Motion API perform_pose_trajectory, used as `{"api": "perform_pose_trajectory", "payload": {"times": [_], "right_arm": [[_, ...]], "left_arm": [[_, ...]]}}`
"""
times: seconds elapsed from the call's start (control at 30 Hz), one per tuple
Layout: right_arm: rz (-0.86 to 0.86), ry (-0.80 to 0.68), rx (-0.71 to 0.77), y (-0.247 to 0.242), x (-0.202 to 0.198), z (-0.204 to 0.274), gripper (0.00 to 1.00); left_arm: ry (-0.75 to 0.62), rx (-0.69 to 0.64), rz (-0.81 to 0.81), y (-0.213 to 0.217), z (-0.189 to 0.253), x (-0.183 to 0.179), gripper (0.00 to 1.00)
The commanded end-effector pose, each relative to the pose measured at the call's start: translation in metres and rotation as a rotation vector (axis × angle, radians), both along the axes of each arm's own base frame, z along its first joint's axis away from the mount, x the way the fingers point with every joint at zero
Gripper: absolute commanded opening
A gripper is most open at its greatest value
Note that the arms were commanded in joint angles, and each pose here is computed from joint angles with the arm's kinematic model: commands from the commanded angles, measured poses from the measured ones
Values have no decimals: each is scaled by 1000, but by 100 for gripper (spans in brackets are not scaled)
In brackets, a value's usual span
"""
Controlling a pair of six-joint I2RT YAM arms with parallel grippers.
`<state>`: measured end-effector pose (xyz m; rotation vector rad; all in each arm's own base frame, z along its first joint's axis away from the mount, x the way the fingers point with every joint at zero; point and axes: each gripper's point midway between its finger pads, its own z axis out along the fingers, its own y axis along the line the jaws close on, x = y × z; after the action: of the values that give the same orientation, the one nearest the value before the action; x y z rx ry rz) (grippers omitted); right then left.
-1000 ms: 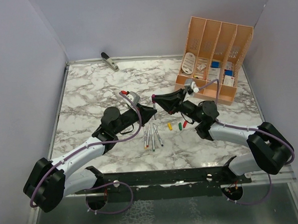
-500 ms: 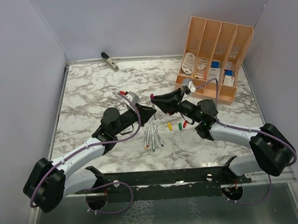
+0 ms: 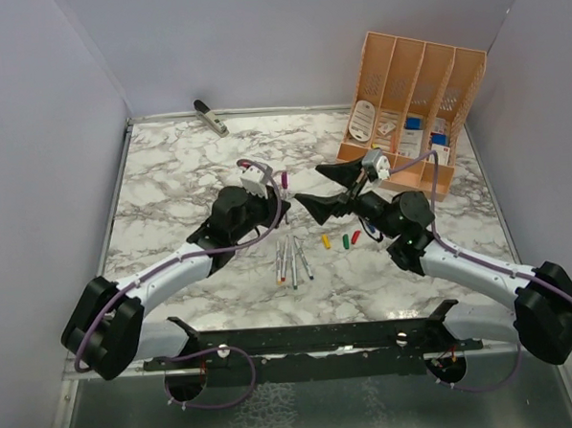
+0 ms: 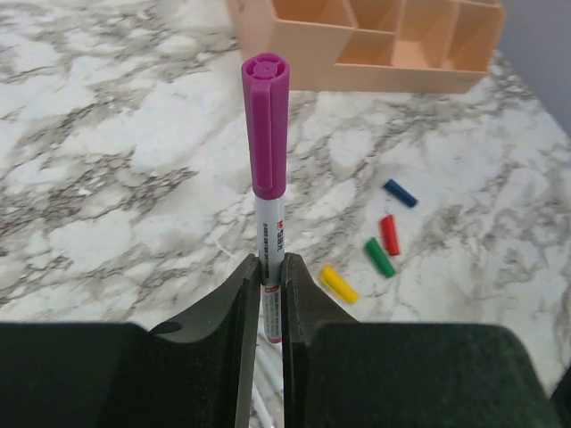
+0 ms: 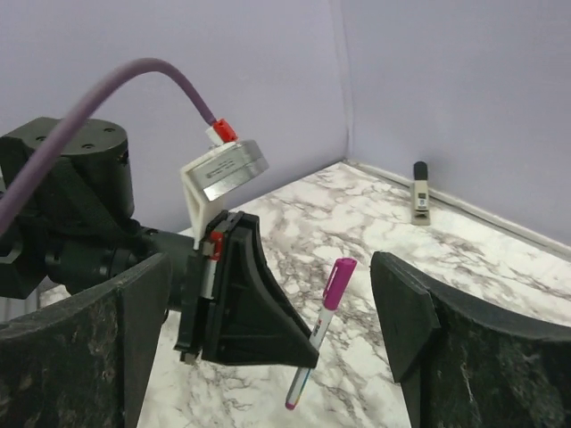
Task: Insert the pens into the pen caps
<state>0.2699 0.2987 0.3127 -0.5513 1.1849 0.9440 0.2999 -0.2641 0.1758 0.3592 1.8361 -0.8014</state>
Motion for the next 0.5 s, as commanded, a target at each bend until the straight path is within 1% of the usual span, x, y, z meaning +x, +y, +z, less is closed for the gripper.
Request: {"api": "perform_pose_trajectory", "payload": {"times": [0.0, 0.07, 0.13, 0.23, 0.3, 0.37, 0.43, 0.47], "right_arm": [[-155, 44, -15, -17, 21, -2, 94], [-198, 69, -11, -23, 26, -7, 96], [-232, 81, -3, -28, 30, -9, 98], [-276, 92, 8, -34, 35, -12, 98], [-305, 107, 17, -38, 39, -15, 97], [-351, 156, 37, -43, 46, -19, 96], [-384, 196, 31, -47, 53, -24, 100], [-396, 218, 24, -47, 56, -27, 100]], "left_arm": [[104, 208, 162, 32, -29, 37, 0], [163, 264, 209, 45, -45, 53, 0], [215, 277, 245, 58, -55, 68, 0], [296, 297, 303, 78, -73, 87, 0], [329, 332, 339, 89, -84, 96, 0], [357, 377, 364, 97, -95, 101, 0], [373, 404, 375, 102, -101, 107, 0], [399, 424, 377, 104, -112, 109, 0]]}}
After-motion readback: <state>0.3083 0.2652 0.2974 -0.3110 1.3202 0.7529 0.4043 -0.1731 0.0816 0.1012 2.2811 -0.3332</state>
